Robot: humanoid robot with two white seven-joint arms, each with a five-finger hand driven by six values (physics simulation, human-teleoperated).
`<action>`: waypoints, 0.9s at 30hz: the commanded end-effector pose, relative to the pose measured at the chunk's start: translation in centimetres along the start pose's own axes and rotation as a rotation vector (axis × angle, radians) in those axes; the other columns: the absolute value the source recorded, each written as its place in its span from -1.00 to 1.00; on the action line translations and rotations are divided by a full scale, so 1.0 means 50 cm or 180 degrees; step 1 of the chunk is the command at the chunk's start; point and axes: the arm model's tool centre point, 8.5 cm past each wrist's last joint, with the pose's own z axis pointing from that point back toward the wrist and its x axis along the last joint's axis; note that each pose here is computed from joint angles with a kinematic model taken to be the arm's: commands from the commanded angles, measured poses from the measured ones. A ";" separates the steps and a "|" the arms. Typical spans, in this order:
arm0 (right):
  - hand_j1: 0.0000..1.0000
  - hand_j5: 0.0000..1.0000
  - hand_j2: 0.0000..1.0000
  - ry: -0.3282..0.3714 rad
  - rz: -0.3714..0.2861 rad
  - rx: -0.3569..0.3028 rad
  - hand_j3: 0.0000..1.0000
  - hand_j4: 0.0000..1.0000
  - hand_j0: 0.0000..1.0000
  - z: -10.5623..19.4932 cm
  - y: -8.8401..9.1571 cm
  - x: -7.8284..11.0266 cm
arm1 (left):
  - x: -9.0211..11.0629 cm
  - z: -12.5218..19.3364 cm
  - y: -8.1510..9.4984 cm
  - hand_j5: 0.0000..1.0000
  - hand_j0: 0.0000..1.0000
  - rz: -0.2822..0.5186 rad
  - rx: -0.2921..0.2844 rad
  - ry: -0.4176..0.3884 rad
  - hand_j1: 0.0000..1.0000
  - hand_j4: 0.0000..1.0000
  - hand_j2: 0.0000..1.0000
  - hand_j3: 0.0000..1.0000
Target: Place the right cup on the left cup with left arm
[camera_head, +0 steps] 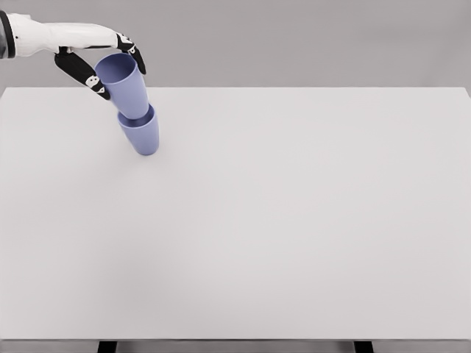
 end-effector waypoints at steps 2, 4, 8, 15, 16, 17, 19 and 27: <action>1.00 1.00 1.00 0.0000 0.0002 0.0002 1.00 1.00 1.00 0.000 0.000 0.000 | 0.001 0.000 0.002 0.26 0.26 0.0017 0.0021 -0.0008 0.26 0.26 0.26 0.26; 1.00 1.00 1.00 0.0000 0.0002 0.0002 1.00 1.00 1.00 0.000 0.000 0.000 | 0.001 0.000 0.002 0.49 0.49 0.0017 0.0021 -0.0008 0.49 0.49 0.49 0.49; 1.00 1.00 1.00 0.0000 0.0002 0.0002 1.00 1.00 1.00 0.000 0.000 0.000 | 0.000 0.002 0.002 0.87 0.87 0.0014 0.0020 -0.0001 0.87 0.87 0.87 0.87; 1.00 1.00 1.00 0.0003 0.0006 0.0002 1.00 1.00 1.00 0.000 0.000 0.000 | -0.001 0.004 0.000 0.91 0.91 0.0019 0.0018 0.0004 0.91 0.91 0.91 0.91; 1.00 1.00 1.00 0.0000 0.0002 0.0002 1.00 1.00 1.00 0.000 0.000 0.000 | -0.001 0.004 0.000 0.91 0.91 0.0019 0.0018 0.0004 0.91 0.91 0.91 0.91; 1.00 1.00 1.00 0.0000 0.0002 0.0002 1.00 1.00 1.00 0.000 0.000 0.000 | 0.000 0.002 -0.001 0.91 0.91 0.0019 0.0012 -0.0005 0.91 0.91 0.91 0.91; 1.00 1.00 1.00 0.0000 0.0002 0.0002 1.00 1.00 1.00 0.000 0.000 0.000 | 0.041 -0.012 0.007 1.00 1.00 -0.0034 0.0029 -0.0231 1.00 1.00 1.00 1.00; 1.00 1.00 1.00 0.0000 0.0002 0.0002 1.00 1.00 1.00 0.000 0.000 0.000 | 0.279 0.106 -0.147 1.00 1.00 0.0336 -0.0201 -0.1519 1.00 1.00 1.00 1.00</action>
